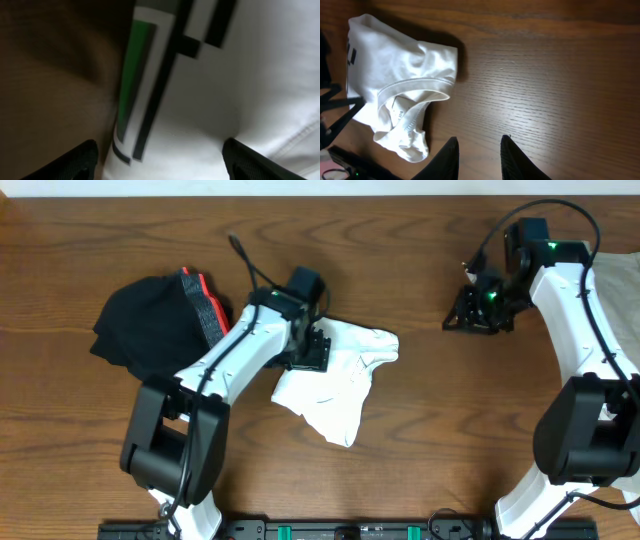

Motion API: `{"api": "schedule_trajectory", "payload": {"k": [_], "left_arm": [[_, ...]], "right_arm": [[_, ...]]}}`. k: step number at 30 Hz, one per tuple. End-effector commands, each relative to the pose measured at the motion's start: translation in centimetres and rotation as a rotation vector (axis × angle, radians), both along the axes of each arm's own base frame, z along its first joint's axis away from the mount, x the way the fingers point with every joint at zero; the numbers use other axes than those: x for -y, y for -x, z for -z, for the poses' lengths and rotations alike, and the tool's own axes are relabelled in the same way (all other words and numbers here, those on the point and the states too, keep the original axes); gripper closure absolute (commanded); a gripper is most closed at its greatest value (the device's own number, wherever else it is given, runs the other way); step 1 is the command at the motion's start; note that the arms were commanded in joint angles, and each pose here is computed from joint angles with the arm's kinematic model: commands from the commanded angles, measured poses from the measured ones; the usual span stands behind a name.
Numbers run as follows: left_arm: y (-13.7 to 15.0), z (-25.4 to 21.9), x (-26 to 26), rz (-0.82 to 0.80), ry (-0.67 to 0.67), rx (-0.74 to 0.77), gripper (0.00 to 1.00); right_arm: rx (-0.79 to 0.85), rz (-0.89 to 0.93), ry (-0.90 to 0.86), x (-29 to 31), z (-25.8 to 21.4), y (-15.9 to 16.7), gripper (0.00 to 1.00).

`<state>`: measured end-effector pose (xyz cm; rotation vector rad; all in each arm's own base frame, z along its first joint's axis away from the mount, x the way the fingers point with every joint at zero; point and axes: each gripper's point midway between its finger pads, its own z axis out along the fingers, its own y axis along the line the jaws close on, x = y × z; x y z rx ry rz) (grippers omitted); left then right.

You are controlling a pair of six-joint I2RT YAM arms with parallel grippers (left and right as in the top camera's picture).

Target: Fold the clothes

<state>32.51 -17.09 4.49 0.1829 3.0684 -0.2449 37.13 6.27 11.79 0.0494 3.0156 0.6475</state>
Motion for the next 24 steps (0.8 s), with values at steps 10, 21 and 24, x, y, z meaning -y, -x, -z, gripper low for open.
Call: {"api": "schedule_trajectory", "payload": {"k": [10, 21, 24], "left_arm": [[-0.3, 1.5, 0.8, 0.022, 0.283, -0.037, 0.1], [1.7, 2.3, 3.6, 0.229, 0.552, -0.105, 0.23], [2.4, 2.5, 4.6, 0.275, 0.641, -0.131, 0.41]], "right_arm": [[0.046, -0.066, -0.012, -1.5, -1.4, 0.2, 0.73], [0.023, -0.067, -0.013, -1.6, -1.4, 0.7, 0.74], [0.022, -0.066, -0.013, -1.5, -1.4, 0.7, 0.74]]}}
